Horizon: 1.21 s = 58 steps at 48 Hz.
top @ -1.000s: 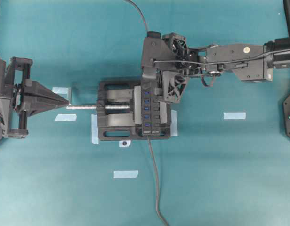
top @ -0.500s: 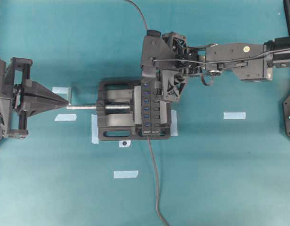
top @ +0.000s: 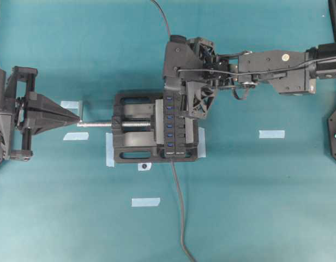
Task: Insert the USB into the second port from the front of the fixed hub.
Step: 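Grasp the black USB cable plug with the right gripper and lift it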
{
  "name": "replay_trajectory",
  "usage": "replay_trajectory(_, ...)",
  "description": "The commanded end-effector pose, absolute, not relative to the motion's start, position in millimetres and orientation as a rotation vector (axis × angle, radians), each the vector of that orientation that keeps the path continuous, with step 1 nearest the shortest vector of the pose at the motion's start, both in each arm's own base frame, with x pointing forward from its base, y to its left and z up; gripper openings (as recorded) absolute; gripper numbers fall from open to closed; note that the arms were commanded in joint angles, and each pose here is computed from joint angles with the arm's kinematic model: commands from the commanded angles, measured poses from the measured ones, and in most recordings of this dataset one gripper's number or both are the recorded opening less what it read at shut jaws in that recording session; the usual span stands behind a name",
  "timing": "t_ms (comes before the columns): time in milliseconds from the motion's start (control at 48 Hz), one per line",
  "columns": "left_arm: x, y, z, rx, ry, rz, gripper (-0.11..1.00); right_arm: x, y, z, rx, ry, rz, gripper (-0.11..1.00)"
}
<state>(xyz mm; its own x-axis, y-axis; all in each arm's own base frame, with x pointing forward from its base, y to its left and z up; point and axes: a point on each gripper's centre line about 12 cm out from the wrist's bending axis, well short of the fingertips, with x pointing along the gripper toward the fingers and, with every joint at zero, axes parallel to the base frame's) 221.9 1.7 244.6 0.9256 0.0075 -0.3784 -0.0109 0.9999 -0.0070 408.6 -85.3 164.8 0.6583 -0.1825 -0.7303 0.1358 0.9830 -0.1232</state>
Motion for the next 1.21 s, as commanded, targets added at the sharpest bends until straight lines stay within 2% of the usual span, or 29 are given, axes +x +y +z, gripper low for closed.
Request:
replay_trajectory(0,224,1,251,-0.009,0.367,0.008,0.0,414,-84,178,-0.057,0.792,-0.181,0.1)
replay_trajectory(250,225,1,252,-0.009,0.364,0.008,0.0,415,-82,189,-0.059,0.772,-0.181,0.1)
replay_trajectory(875,224,1,254,-0.009,0.357,0.008,0.0,394,-67,266,-0.075,0.717,-0.191,0.09)
replay_trajectory(1188,224,1,253,-0.01,0.36,0.008,0.0,393,-56,275,-0.084,0.693,-0.168,0.09)
